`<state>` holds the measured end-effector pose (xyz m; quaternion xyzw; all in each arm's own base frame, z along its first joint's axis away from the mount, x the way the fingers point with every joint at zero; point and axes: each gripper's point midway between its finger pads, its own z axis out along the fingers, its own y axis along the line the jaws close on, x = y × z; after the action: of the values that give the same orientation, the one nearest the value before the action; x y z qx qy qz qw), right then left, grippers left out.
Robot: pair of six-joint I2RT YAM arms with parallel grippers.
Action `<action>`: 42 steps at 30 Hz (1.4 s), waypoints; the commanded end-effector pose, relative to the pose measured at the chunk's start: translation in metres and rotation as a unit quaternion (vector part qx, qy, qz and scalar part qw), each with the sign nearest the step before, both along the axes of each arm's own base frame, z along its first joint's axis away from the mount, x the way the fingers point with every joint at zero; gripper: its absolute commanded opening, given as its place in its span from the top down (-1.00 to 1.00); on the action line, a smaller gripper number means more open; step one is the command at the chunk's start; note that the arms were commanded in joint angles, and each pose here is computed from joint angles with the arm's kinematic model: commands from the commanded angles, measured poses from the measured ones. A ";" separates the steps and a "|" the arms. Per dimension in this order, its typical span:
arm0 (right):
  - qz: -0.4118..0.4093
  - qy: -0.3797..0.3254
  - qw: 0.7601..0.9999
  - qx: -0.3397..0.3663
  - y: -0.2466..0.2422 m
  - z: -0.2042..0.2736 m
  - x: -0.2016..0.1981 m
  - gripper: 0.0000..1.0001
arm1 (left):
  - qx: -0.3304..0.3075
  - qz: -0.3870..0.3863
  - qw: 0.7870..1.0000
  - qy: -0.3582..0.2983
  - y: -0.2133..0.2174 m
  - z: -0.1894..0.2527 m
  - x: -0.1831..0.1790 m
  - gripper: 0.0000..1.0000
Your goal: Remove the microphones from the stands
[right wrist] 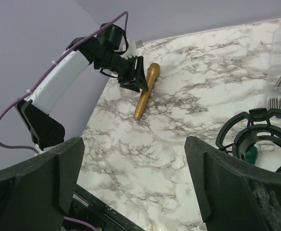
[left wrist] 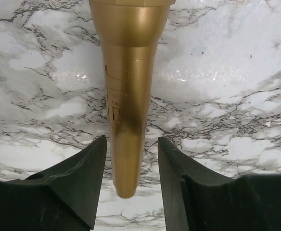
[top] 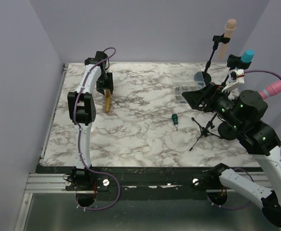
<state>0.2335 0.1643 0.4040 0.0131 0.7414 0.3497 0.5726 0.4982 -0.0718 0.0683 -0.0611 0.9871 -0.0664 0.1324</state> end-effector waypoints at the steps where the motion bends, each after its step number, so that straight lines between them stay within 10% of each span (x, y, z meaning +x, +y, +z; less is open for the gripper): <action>1: -0.012 0.005 1.000 -0.011 -0.007 -0.006 -0.003 -0.88 | -0.004 0.002 1.000 -0.009 0.003 0.012 0.000 0.01; 9: -0.016 0.016 0.999 -0.027 -0.007 -0.019 0.002 -0.89 | -0.009 0.006 0.999 -0.039 0.002 0.039 -0.001 -0.34; 23: -0.102 0.064 0.987 -0.110 -0.043 -0.047 0.010 -0.91 | -0.131 -0.110 0.947 -0.273 -0.088 0.234 -0.081 -0.69; 42: -0.330 0.132 0.924 -0.138 -0.147 -0.088 -0.030 -0.78 | -0.158 -0.267 0.873 -0.377 -0.171 0.255 -0.186 -0.77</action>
<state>0.2104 0.0330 0.3329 0.1790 0.8083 0.0574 0.5579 0.3189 -0.2403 0.2851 0.1974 0.8568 -0.2560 0.4019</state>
